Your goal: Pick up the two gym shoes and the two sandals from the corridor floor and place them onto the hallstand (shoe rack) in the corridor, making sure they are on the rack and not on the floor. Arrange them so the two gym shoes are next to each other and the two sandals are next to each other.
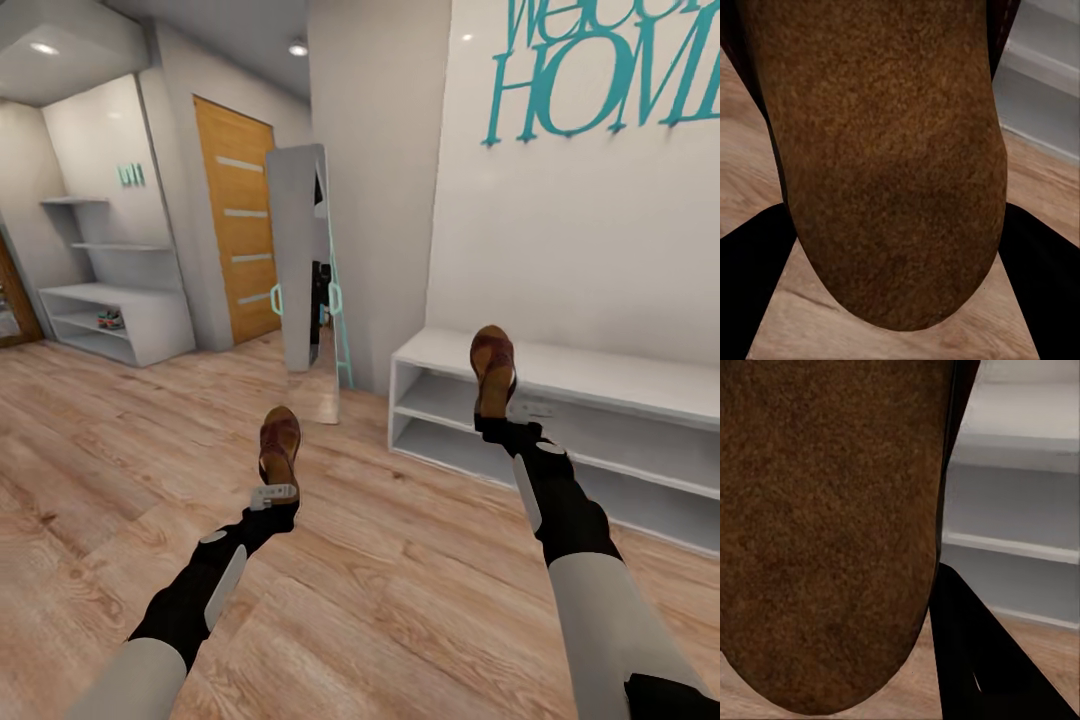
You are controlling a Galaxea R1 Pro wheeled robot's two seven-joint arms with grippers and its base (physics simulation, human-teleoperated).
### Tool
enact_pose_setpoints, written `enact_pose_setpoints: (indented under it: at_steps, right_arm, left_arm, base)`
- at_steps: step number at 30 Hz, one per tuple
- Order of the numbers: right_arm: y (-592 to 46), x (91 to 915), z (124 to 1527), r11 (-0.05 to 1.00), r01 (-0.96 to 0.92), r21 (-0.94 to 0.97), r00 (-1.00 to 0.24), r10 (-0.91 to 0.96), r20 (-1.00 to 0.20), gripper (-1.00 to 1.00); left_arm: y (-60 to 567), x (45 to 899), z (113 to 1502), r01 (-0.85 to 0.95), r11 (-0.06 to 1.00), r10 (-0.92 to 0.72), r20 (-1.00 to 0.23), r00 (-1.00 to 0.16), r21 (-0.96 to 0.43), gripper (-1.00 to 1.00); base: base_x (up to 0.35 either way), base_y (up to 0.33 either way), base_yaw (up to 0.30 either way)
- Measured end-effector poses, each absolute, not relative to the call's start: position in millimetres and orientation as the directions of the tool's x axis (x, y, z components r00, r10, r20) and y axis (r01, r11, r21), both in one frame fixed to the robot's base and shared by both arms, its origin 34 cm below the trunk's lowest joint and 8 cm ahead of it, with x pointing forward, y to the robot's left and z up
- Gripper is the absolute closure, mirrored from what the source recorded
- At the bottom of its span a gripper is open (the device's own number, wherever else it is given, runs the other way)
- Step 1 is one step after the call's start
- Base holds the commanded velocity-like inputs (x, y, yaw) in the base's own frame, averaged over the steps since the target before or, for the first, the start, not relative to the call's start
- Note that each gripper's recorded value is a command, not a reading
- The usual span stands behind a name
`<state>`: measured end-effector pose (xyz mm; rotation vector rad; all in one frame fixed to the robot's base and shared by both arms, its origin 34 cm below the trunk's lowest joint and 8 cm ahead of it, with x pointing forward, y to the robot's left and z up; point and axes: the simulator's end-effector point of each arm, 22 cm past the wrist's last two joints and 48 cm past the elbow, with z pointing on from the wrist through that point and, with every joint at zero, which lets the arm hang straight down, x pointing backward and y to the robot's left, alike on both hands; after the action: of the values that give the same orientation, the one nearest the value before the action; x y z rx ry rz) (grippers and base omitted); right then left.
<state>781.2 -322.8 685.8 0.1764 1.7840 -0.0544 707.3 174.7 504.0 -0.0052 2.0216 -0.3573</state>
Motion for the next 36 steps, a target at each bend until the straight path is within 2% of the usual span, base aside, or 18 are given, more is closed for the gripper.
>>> enact_pose_setpoints:
  at_steps: [20, 22, 26, 36]
  right_arm:
    - [-322.4, 781.3, 686.3, 0.987, 0.149, 0.060, -0.203, 0.090, -0.975, 1.00]
    - [-322.7, 781.6, 689.3, 0.987, 0.149, 0.058, -0.183, 0.086, -0.979, 1.00]
    - [-325.3, 774.6, 696.9, 0.988, 0.151, 0.043, -0.042, 0.050, -0.998, 1.00]
    - [-325.7, 772.8, 699.7, 0.988, 0.152, 0.040, -0.010, 0.042, -0.999, 1.00]
  left_arm:
    - [174.7, 707.0, 503.4, 0.150, 0.956, -0.158, -0.871, -0.465, -0.254, 1.00]
    - [174.7, 707.1, 503.5, 0.150, 0.956, -0.158, -0.871, -0.464, -0.254, 1.00]
    - [174.7, 706.9, 503.2, 0.150, 0.956, -0.158, -0.871, -0.465, -0.254, 1.00]
    - [174.7, 706.9, 503.3, 0.150, 0.956, -0.158, -0.871, -0.465, -0.254, 1.00]
  base:
    - [0.308, 0.155, 0.295]
    - [0.303, 0.169, 0.298]
    - [0.303, 0.169, 0.299]
    - [0.303, 0.169, 0.300]
